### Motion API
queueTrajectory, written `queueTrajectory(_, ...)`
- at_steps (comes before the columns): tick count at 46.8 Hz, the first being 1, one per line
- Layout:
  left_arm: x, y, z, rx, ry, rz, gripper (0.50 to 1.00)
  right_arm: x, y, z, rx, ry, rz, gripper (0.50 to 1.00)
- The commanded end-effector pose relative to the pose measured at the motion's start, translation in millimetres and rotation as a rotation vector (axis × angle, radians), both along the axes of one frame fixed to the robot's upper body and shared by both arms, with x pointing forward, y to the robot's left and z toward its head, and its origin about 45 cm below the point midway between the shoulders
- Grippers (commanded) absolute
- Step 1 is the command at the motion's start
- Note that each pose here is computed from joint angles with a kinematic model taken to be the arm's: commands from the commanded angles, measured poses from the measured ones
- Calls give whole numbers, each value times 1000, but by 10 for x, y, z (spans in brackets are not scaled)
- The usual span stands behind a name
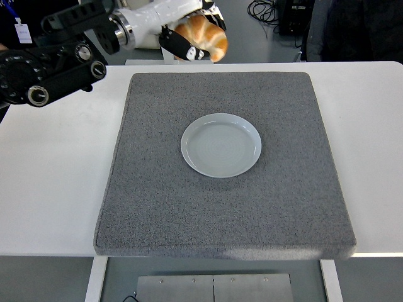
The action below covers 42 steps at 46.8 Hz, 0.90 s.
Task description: Place the bread on the plate
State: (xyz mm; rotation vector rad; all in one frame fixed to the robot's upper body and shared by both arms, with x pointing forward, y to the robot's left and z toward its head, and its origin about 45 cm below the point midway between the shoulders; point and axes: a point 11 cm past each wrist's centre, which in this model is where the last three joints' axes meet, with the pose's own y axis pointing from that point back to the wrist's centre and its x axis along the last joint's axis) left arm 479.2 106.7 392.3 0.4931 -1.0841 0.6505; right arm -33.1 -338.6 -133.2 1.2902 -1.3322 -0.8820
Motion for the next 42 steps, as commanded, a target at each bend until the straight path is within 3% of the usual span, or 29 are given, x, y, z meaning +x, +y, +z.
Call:
queueTrajectory(1, -8, -185, -66, 0, 8, -18, 500, -1, 1, 0, 0, 0, 0, 1000)
queueTrajectory(16, -160, -637, -419, 22, 60, -92, 500, -10, 6, 0, 2, 1, 0, 1000)
queueTrajectory(33, -246, -421, -1080, 28, 182, -46, 500, -10, 1, 0, 0, 1, 0, 1000)
queueTrajectory(42, -322, -385, -1290, 54, 160, -62, 500, -10, 6, 0, 2, 1, 0, 1000)
